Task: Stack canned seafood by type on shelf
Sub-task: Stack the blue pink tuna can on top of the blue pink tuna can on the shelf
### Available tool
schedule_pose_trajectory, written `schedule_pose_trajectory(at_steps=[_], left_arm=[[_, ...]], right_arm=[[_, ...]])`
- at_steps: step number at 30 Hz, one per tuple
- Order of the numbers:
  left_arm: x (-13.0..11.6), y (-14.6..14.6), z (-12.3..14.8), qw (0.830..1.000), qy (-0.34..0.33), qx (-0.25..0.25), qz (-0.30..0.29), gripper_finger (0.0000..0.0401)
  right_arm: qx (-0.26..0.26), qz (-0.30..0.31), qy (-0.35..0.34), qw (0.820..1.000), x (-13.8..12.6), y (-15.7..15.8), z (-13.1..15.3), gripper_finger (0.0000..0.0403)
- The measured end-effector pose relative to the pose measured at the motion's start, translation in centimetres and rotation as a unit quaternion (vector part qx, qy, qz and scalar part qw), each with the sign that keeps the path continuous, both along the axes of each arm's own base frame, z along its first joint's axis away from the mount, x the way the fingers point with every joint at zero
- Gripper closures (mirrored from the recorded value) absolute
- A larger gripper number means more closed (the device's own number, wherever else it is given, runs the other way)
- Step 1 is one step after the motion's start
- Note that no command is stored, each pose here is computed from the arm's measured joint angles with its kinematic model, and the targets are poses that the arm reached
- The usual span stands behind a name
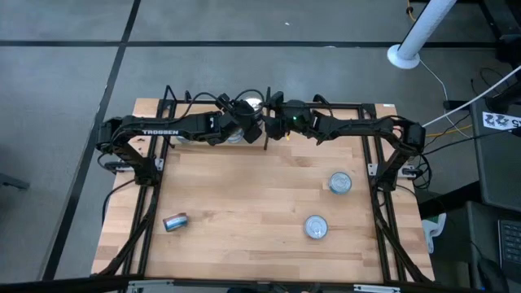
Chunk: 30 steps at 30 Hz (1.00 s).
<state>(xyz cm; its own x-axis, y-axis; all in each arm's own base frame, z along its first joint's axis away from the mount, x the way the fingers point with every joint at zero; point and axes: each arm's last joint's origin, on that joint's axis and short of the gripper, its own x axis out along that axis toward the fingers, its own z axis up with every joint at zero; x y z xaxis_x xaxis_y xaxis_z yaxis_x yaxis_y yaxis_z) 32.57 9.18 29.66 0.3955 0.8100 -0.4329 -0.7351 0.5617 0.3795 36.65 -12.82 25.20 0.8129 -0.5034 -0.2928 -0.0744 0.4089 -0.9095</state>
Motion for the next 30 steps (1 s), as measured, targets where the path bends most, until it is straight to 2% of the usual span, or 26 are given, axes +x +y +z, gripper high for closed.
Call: schedule_pose_trajectory(at_steps=[11, 19, 26, 30], left_arm=[[0.0, 0.0, 0.0, 1.000, 0.000, 0.000, 0.000, 0.0203], [0.1, -0.3, 0.1, 1.000, 0.002, 0.001, -0.006, 0.0203], [0.9, -2.5, 2.2, 0.998, 0.000, 0.020, -0.052, 0.0203], [0.6, -4.5, 3.9, 0.997, 0.009, 0.015, -0.079, 0.0203]], right_arm=[[0.028, 0.001, 0.062, 0.998, 0.3, -0.1, 1.8, 0.0130], [0.021, -0.008, 0.064, 0.998, 0.1, -0.1, 2.5, 0.0130], [-0.003, -0.051, 0.046, 0.998, -0.9, 0.0, 4.4, 0.0130], [-0.009, -0.063, 0.037, 0.997, -1.8, 0.2, 5.7, 0.0130]])
